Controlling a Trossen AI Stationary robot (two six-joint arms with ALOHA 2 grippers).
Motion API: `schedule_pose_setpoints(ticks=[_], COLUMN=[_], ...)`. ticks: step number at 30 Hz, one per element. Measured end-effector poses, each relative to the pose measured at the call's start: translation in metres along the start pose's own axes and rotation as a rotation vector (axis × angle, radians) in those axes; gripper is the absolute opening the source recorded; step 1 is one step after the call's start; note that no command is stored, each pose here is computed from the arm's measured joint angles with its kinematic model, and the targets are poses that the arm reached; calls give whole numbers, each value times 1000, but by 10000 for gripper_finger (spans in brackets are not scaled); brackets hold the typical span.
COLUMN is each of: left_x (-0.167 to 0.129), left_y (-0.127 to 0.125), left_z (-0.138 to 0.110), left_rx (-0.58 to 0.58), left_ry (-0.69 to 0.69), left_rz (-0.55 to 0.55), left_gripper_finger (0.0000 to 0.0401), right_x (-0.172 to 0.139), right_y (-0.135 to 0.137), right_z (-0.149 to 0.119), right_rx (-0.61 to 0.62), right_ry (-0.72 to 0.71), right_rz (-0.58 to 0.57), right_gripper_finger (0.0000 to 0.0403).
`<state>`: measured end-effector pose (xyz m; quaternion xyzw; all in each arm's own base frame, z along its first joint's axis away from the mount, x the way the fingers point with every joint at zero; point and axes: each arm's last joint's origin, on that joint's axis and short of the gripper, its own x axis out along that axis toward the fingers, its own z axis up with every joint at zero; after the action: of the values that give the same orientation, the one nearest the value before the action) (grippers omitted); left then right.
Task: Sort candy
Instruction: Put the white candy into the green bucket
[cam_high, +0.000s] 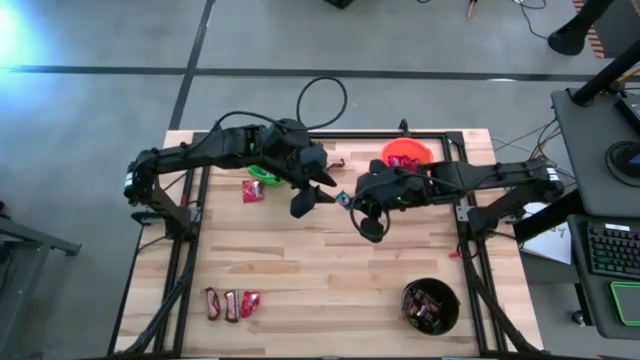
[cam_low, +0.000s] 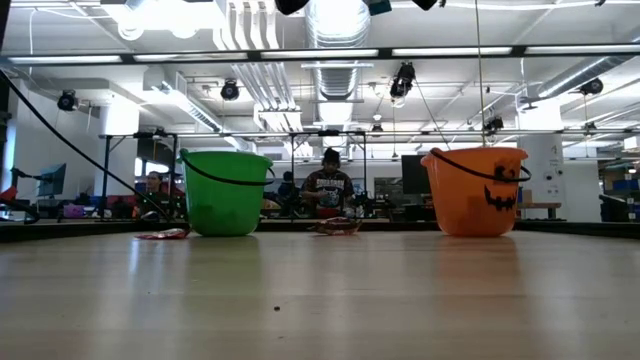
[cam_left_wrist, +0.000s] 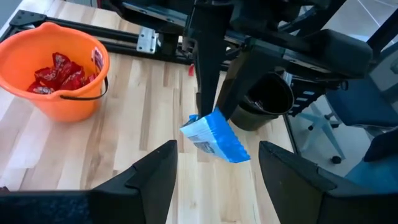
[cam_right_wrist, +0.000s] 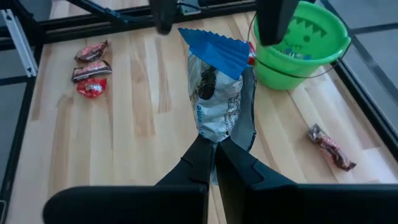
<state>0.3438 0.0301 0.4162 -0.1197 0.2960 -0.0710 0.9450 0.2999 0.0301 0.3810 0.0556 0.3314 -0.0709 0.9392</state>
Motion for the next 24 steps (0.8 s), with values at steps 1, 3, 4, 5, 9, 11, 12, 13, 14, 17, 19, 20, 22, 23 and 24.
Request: schedule_pose_setpoints(ticks=[1, 3, 4, 5, 9, 11, 12, 13, 14, 17, 19, 20, 22, 23, 24], left_x=[0, 0, 0, 0, 1, 1, 1, 1, 1, 1, 1, 1, 1, 1, 1], left_y=[0, 0, 0, 0, 0, 0, 0, 0, 0, 0, 0, 1, 1, 1, 2], left_z=[0, 0, 0, 0, -1, -1, -1, -1, -1, -1, -1, -1, -1, -1, -1], left_rx=[0, -1, -1, -1, -2, -1, -2, -2, -2, -2, 3, 8, 20, 33, 46], left_ry=[-1, 1, 1, 1, 3, 4, 4, 4, 4, 3, 4, 3, 1, 0, 0], left_rz=[0, 0, 1, 1, 0, 1, 1, 1, 1, 2, 3, 4, 20, 31, 38], left_gripper_finger=[208, 208, 208, 208, 208, 208, 208, 208, 208, 208, 208, 207, 203, 199, 193], right_x=[1, 1, 2, 1, 1, 1, 1, 0, 0, 1, 1, 2, 2, 2, 2], right_y=[0, -1, -2, -2, -4, -4, -4, -4, -4, -4, -4, -3, -3, -3, -3], right_z=[0, 1, 2, 2, 6, 10, 10, 11, 11, 11, 11, 12, 14, 14, 14], right_rx=[-1, 2, 3, 4, 15, 21, 21, 22, 23, 24, 25, 26, 31, 32, 32], right_ry=[1, -1, -2, -1, -33, -65, -73, -77, -80, -80, -83, -89, -109, -110, -111], right_rz=[-1, -5, -6, -8, -8, -1, 1, 1, 2, 3, 5, 7, 11, 12, 12], right_gripper_finger=[9, 9, 9, 9, 9, 9, 9, 9, 9, 9, 9, 9, 9, 9, 9])
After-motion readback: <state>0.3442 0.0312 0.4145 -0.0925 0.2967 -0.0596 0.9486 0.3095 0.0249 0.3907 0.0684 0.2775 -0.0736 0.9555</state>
